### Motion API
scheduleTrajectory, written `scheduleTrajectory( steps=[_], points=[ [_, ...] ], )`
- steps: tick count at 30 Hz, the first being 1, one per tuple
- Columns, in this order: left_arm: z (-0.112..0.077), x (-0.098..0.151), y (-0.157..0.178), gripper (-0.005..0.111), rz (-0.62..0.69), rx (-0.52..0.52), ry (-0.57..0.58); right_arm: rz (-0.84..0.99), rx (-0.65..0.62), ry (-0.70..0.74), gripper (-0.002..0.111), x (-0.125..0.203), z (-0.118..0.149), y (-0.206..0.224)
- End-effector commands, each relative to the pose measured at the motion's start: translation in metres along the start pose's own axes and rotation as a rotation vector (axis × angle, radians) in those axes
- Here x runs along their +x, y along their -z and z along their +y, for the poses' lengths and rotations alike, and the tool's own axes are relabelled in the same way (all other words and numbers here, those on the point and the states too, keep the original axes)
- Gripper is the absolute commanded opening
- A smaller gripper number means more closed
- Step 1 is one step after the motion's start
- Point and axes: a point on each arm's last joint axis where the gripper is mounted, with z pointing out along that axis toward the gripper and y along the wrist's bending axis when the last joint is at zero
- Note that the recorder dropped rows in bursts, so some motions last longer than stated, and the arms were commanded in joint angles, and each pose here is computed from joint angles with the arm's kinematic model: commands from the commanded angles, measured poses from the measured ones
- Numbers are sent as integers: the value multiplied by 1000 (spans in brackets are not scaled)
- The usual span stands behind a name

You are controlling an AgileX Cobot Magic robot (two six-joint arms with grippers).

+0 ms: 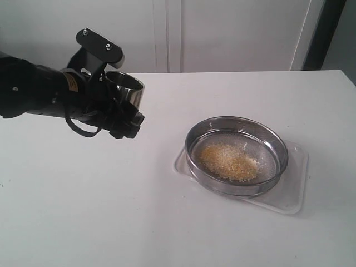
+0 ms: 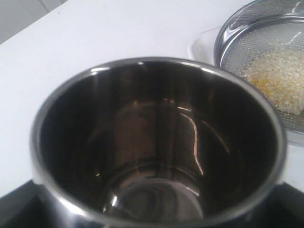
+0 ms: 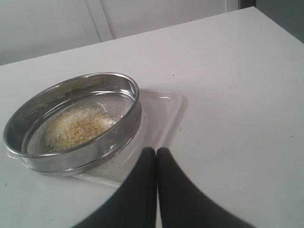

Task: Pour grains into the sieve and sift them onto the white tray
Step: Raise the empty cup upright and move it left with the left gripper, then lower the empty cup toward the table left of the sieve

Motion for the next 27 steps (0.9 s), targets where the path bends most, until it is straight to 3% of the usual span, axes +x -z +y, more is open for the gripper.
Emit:
scheduleTrajectory(
  steps=[1,15,17,21,27],
  points=[
    [0,2,4,0,-14,-3,39,-11,0,8,0,0,0,0],
    [5,-12,3,0,-172,-32,71,-11,0,8,0,0,0,0],
    [11,-11,3,0,-183,-47,121,-11,0,8,0,0,0,0],
    [26,6,0,0,-244,-96,204,-11,0,8,0,0,0,0],
    [22,29,-3,0,-350,-104,177,-11,0,8,0,0,0,0]
  ],
)
